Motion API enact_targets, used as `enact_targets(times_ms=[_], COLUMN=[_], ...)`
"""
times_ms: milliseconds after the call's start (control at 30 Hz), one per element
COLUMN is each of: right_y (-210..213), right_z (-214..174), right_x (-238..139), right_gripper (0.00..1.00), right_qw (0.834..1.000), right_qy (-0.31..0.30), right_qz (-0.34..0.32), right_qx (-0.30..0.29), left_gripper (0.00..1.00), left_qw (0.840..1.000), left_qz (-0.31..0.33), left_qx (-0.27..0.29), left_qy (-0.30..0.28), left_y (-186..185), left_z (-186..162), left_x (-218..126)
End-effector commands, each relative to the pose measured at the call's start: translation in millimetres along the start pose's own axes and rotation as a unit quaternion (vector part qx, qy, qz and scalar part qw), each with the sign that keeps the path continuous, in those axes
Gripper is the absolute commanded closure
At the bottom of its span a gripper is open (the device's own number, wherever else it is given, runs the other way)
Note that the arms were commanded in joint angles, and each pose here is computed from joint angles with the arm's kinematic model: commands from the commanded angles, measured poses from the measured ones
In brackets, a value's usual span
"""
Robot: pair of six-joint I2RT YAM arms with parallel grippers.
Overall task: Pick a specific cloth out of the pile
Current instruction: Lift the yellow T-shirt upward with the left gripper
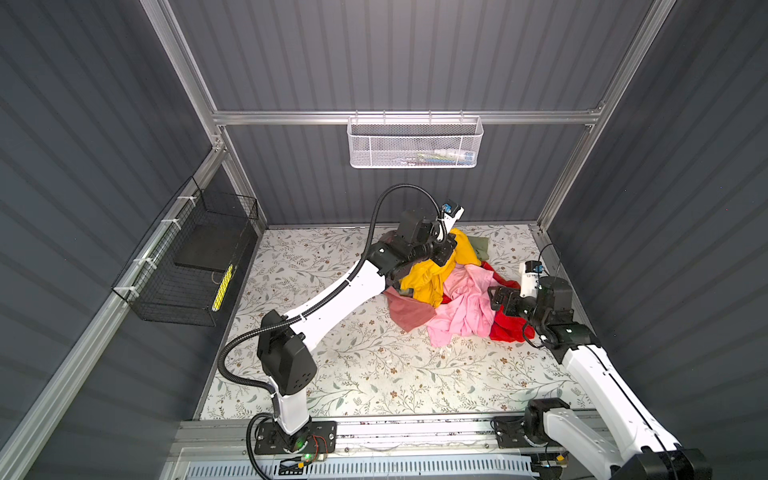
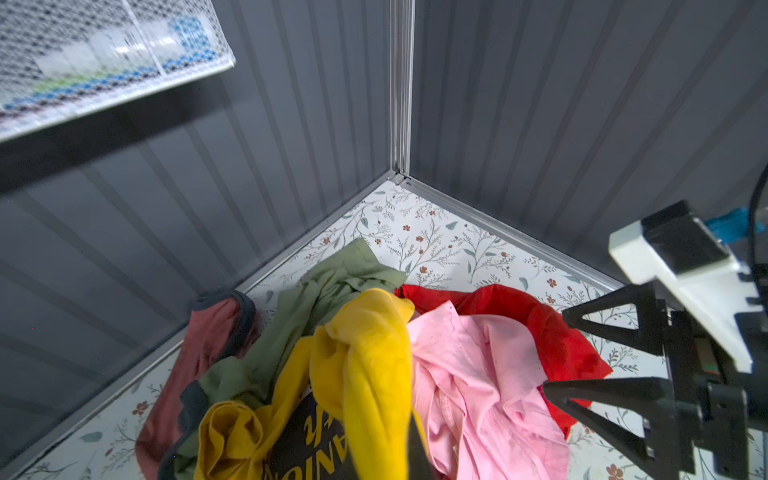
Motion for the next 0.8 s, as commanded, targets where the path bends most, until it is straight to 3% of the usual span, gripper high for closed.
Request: enact_targets(times_ms=[0, 300, 500, 667, 767], right_y=[1, 2, 2, 4, 5], right_z=[-1, -1, 0, 2, 3], right_x=[2, 3, 3, 3, 4], right_gripper=[0.01, 0.01, 0.01, 0.01, 0.01], right_qw=[1.000, 1.000, 1.000, 1.000, 1.000], right_qy=[0.000, -0.002, -0.004, -0.004, -0.005], right_qz=[0.009, 0.011, 0.013, 0.017, 0.019], right_qx=[0.003, 0.004, 0.004, 0.003, 0.001], left_gripper=[1.00, 1.00, 1.00, 1.00, 1.00], left_qw=[0.997, 0.982, 0.953, 0.934, 0.914], left_qz=[0.032, 0.138, 0.269, 0.340, 0.395], left_qx=[0.029, 0.084, 0.119, 0.084, 0.077], left_qy=[-0.063, -0.099, -0.077, -0.068, -0.052], left_y=[14, 48, 90, 145, 176], left_z=[54, 99, 107, 95, 85], left_x=[-42, -100, -137, -174, -200])
Point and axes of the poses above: each gripper's point midway between its finger pads, its own x axis out along the fingers, its own y axis along the line the jaws close on, z = x × y, the point moved 2 cm from there along -x, back along the fingers, and after that the axes turned 9 degrees about x, right-handed, at the moved point
